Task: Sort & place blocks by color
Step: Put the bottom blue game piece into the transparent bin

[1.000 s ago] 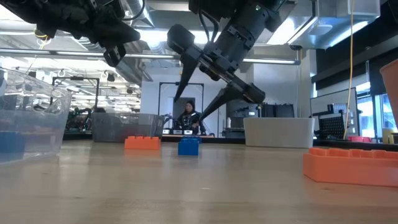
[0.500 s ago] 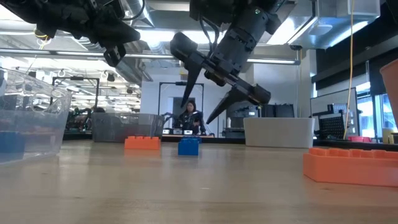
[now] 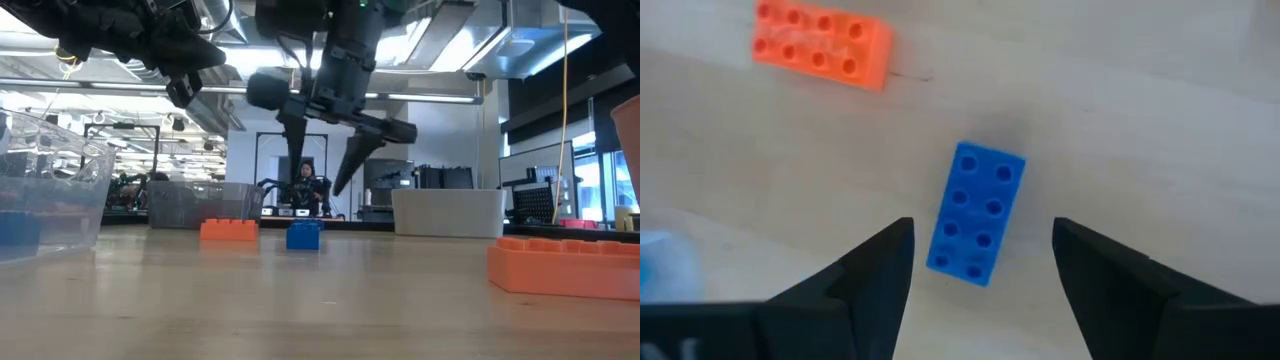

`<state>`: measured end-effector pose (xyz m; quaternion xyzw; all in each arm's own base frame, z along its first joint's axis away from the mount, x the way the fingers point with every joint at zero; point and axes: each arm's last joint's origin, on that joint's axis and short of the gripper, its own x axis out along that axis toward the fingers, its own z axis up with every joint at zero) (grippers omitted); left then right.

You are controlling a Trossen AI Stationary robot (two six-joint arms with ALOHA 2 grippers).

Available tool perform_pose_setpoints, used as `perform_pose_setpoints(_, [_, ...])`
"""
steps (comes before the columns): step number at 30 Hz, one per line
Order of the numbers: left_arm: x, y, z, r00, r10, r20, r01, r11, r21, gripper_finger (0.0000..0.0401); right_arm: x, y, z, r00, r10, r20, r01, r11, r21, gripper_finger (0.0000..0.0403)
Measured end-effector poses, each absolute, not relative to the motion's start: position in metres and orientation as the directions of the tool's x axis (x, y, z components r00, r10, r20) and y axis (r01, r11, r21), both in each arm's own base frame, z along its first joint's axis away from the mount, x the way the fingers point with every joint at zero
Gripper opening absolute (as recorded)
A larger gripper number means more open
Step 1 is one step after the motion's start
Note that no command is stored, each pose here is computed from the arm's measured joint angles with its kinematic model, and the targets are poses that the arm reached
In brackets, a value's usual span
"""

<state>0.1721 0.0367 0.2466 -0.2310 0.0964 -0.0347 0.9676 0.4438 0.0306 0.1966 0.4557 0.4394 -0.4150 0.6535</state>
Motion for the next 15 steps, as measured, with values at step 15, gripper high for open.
perform_pose_setpoints(15, [0.172, 0.037, 0.246, 0.980, -0.093, -0.178, 0.001, 0.889, -0.459, 0.0000, 0.456, 0.041, 0.166, 0.267, -0.140, -0.953, 0.941, 0.250, 0.227, 0.0239])
